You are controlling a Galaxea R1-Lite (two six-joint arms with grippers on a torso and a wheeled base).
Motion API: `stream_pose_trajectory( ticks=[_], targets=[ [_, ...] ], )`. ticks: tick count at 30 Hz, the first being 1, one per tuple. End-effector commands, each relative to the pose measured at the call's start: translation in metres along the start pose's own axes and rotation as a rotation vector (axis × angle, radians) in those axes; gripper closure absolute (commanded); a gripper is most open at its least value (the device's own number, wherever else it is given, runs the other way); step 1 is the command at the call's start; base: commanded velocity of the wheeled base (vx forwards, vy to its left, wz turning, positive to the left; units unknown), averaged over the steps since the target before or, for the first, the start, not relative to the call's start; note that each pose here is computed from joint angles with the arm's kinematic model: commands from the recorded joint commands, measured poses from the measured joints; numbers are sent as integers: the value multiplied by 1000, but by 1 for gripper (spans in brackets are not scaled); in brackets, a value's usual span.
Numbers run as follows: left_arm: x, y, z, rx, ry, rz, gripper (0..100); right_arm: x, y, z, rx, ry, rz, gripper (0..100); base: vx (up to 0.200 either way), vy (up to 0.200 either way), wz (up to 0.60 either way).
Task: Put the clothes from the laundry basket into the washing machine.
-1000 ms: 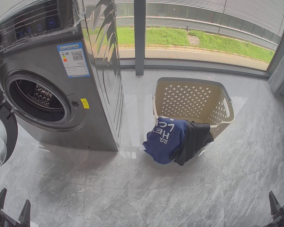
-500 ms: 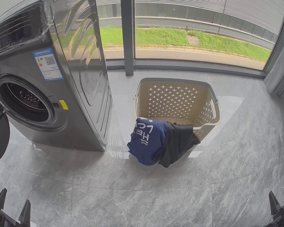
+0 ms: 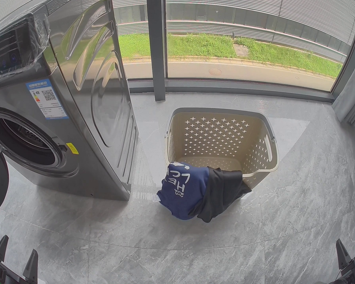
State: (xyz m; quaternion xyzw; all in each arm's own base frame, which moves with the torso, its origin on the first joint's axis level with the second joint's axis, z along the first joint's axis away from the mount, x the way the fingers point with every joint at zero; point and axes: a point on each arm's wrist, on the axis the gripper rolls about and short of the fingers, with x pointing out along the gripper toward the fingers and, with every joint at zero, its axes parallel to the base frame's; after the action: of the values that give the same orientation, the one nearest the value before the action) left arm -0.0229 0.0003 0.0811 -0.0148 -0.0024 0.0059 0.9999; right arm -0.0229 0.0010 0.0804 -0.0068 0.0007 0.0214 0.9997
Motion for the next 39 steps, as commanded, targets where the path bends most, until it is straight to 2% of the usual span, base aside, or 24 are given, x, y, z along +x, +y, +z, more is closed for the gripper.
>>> stream_pose_trajectory(
  ticks=[1,24,25,26,27,28,30,31,32,34,35,36,38,39],
  targets=[
    [0,0,-5,-1,6,-1,0,0,0,-5,0,1,0,0,0,0,0],
    [0,0,-5,-12,6,-1,0,-1,0,-3,-1,-11,-17,0,0,0,0],
    [0,0,-5,-10,6,-1,0,-7,-1,20,-2,-118,-26,0,0,0,0],
    [0,0,-5,-10,6,-1,0,-14,-1,42,8,-190,-26,0,0,0,0],
    [0,0,-5,-7,6,-3,0,-19,-1,59,29,-226,-23,0,0,0,0],
    [0,0,-5,-7,6,-3,0,-20,-1,69,43,-226,-20,0,0,0,0],
    [0,0,-5,-9,6,-2,0,-18,-1,82,55,-195,-4,0,0,0,0],
    [0,0,-5,-9,6,-2,0,-18,-1,82,55,-195,-4,0,0,0,0],
    [0,0,-5,-12,6,-1,0,-11,-1,82,57,-128,35,0,0,0,0],
    [0,0,-5,-13,6,-1,0,2,-1,86,61,-54,75,0,0,0,0],
    [0,0,-5,-13,6,-1,0,3,-1,86,63,-48,79,0,0,0,0],
    [0,0,-5,-12,6,-1,0,17,0,92,70,14,101,0,0,0,0],
    [0,0,-5,-10,6,-1,0,34,0,103,83,66,121,0,0,0,0],
    [0,0,-5,-10,6,-1,0,34,0,103,83,66,121,0,0,0,0]
  ],
)
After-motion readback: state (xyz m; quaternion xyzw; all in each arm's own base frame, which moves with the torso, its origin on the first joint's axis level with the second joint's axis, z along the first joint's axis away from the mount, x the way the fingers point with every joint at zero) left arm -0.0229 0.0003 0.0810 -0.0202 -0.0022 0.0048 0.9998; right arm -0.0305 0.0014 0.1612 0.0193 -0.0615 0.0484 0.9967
